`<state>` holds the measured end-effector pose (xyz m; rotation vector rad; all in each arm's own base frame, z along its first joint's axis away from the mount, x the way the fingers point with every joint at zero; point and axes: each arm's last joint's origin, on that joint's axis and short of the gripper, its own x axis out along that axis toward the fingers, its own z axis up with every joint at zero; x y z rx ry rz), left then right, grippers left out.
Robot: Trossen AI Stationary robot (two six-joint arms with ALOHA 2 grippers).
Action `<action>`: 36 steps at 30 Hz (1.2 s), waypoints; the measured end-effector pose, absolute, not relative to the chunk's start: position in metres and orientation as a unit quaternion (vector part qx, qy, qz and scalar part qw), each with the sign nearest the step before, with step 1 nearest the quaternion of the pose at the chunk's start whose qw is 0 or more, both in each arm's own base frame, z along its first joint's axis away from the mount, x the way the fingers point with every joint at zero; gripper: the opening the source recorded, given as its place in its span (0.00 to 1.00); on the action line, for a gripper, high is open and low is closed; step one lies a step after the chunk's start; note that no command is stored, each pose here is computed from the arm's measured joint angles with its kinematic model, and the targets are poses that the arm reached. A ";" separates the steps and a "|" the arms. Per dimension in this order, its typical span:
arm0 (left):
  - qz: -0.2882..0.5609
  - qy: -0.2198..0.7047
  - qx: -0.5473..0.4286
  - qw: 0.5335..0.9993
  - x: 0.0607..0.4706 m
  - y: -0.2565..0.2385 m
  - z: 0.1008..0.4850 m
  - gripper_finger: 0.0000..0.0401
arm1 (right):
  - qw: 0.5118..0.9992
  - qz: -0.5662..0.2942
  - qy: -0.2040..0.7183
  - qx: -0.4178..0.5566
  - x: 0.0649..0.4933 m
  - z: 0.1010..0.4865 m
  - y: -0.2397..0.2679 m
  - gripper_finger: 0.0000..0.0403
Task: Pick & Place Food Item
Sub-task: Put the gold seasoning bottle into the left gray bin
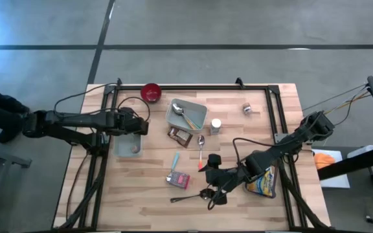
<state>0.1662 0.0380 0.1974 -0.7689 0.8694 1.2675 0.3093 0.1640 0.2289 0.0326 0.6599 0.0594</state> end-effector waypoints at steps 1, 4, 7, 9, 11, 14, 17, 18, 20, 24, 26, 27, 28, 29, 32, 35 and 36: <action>0.560 0.382 -0.338 0.652 0.166 0.038 0.196 0.66 | 0.945 0.029 0.324 0.016 0.309 0.229 0.164 0.95; 0.564 0.380 -0.340 0.650 0.165 0.038 0.194 0.66 | 0.945 0.030 0.324 0.016 0.309 0.229 0.164 0.95; 0.564 0.380 -0.340 0.649 0.164 0.037 0.193 0.66 | 0.945 0.029 0.325 0.016 0.309 0.229 0.164 0.95; 0.563 0.385 -0.341 0.647 0.164 0.037 0.192 0.73 | 0.945 0.029 0.325 0.016 0.309 0.229 0.164 0.95; 0.549 0.411 -0.359 0.633 0.163 0.035 0.187 0.82 | 0.945 0.029 0.325 0.016 0.309 0.229 0.164 0.95; 0.540 0.412 -0.369 0.634 0.163 0.034 0.187 0.92 | 0.945 0.029 0.326 0.015 0.309 0.229 0.164 0.95; 0.544 0.414 -0.365 0.632 0.162 0.035 0.185 0.98 | 0.945 0.029 0.326 0.016 0.309 0.229 0.164 0.95; 0.542 0.412 -0.366 0.634 0.163 0.035 0.186 0.98 | 0.945 0.029 0.326 0.015 0.309 0.228 0.164 0.95; 0.543 0.408 -0.366 0.637 0.163 0.035 0.186 0.98 | 0.945 0.029 0.326 0.015 0.309 0.228 0.164 0.95; 0.545 0.403 -0.364 0.639 0.164 0.035 0.187 0.98 | 0.943 0.032 0.330 0.015 0.309 0.228 0.164 0.95; 0.546 0.402 -0.363 0.639 0.164 0.035 0.187 0.98 | 0.943 0.032 0.330 0.015 0.309 0.228 0.164 0.95; 0.546 0.402 -0.363 0.640 0.164 0.035 0.187 0.98 | 0.943 0.032 0.330 0.015 0.309 0.228 0.164 0.95; 0.546 0.401 -0.362 0.640 0.164 0.036 0.188 0.98 | 0.943 0.032 0.330 0.015 0.309 0.228 0.164 0.95; 0.546 0.401 -0.362 0.641 0.165 0.036 0.189 0.98 | 0.943 0.032 0.330 0.015 0.309 0.228 0.164 0.95; 0.546 0.399 -0.360 0.642 0.167 0.036 0.197 0.98 | 0.943 0.032 0.330 0.015 0.309 0.228 0.164 0.95; 0.551 0.390 -0.355 0.647 0.170 0.037 0.210 0.98 | 0.943 0.032 0.330 0.015 0.309 0.228 0.164 0.95; 0.552 0.391 -0.353 0.646 0.170 0.037 0.214 0.98 | 0.943 0.032 0.330 0.015 0.309 0.228 0.164 0.95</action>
